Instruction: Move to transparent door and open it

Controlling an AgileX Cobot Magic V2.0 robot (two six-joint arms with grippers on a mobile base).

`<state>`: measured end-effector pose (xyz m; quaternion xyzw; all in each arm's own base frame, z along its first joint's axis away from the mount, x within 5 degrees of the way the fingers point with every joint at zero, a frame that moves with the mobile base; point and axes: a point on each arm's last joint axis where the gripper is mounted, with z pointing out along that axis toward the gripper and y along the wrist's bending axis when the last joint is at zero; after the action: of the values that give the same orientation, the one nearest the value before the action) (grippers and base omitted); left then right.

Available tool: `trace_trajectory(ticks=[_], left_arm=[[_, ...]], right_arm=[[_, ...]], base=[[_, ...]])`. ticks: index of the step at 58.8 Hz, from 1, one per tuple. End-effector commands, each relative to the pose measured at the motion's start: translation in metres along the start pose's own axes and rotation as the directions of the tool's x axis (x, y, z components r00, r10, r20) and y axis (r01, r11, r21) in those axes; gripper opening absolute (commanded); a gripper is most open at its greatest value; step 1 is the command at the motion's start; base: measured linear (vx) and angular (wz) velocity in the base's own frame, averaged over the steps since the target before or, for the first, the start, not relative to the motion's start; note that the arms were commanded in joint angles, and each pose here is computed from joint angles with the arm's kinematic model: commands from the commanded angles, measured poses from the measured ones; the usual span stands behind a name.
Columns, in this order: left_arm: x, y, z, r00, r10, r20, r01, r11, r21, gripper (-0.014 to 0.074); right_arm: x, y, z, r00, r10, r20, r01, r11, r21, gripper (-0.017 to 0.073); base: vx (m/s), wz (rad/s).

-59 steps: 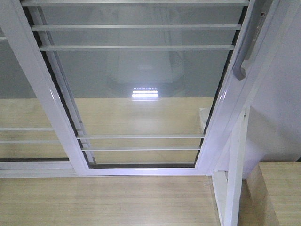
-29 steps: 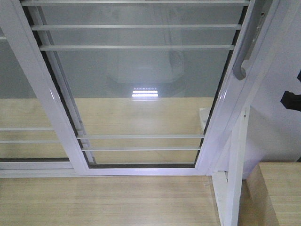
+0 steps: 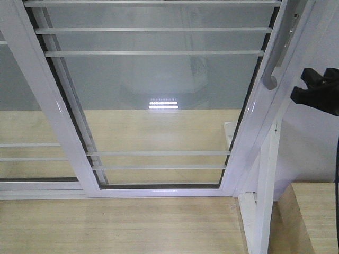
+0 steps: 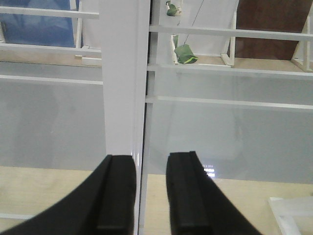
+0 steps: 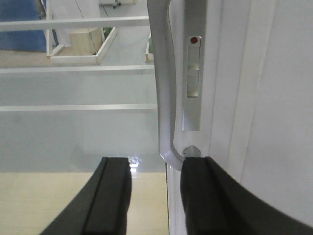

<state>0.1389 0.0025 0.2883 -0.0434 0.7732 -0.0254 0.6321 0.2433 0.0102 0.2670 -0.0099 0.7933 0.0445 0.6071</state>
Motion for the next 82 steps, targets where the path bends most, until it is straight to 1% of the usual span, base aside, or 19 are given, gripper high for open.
trace_trajectory(ticks=[1, 7, 20, 32, 37, 46, 60, 66, 70, 75, 82], left_arm=[[-0.019, -0.001, -0.002, 0.994, -0.01, 0.11, 0.01, 1.0, 0.002, 0.0325], [-0.019, -0.001, -0.002, 0.994, -0.01, 0.11, 0.01, 1.0, 0.002, 0.0325], [-0.019, -0.001, -0.002, 0.994, -0.01, 0.11, 0.01, 1.0, 0.002, 0.0325], [-0.019, -0.001, -0.002, 0.994, -0.01, 0.11, 0.01, 1.0, 0.002, 0.0325], [-0.019, -0.001, -0.002, 0.994, -0.01, 0.11, 0.01, 1.0, 0.002, 0.0325], [-0.019, -0.001, -0.002, 0.994, -0.01, 0.111, 0.01, 1.0, 0.002, 0.0325], [-0.018, -0.001, -0.001, 0.994, -0.011, 0.109, 0.01, 1.0, 0.002, 0.0325], [-0.018, -0.001, -0.001, 0.994, -0.011, 0.109, 0.01, 1.0, 0.002, 0.0325], [-0.018, -0.001, -0.001, 0.994, -0.011, 0.109, 0.01, 1.0, 0.002, 0.0325], [-0.018, -0.001, -0.001, 0.994, -0.011, 0.109, 0.01, 1.0, 0.002, 0.0325], [-0.018, -0.001, -0.001, 0.994, -0.011, 0.109, 0.01, 1.0, 0.002, 0.0325]], right_arm=[[-0.03, 0.003, 0.02, 0.991, -0.035, 0.127, 0.041, 0.998, -0.046, 0.0345], [-0.038, 0.004, 0.045, 0.991, -0.066, 0.116, 0.073, 0.995, -0.062, 0.0345], [-0.051, 0.0, 0.102, 0.992, -0.061, 0.112, 0.068, 0.996, -0.061, 0.0345], [-0.06, -0.003, 0.145, 0.99, -0.064, 0.125, 0.071, 0.996, -0.058, 0.0345], [-0.062, -0.005, 0.16, 0.991, -0.072, 0.109, 0.077, 0.996, -0.046, 0.0344], [-0.063, -0.007, 0.177, 0.992, -0.073, 0.1, 0.078, 0.996, -0.039, 0.033], [-0.064, -0.007, 0.183, 0.992, -0.068, 0.11, 0.073, 0.996, -0.041, 0.0223], [-0.064, 0.0, 0.183, 0.992, -0.065, 0.112, 0.072, 0.996, -0.058, 0.022], [-0.063, 0.009, 0.183, 0.991, -0.068, 0.111, 0.077, 0.994, -0.077, 0.0224], [-0.062, 0.025, 0.183, 0.991, -0.078, 0.112, 0.091, 0.99, -0.112, 0.0235], [-0.061, 0.045, 0.182, 0.987, -0.107, 0.116, 0.124, 0.98, -0.155, 0.0256]], base=[[0.0, 0.0], [0.0, 0.0], [0.0, 0.0], [0.0, 0.0], [0.0, 0.0], [0.0, 0.0], [0.0, 0.0], [0.0, 0.0], [0.0, 0.0], [0.0, 0.0], [0.0, 0.0]])
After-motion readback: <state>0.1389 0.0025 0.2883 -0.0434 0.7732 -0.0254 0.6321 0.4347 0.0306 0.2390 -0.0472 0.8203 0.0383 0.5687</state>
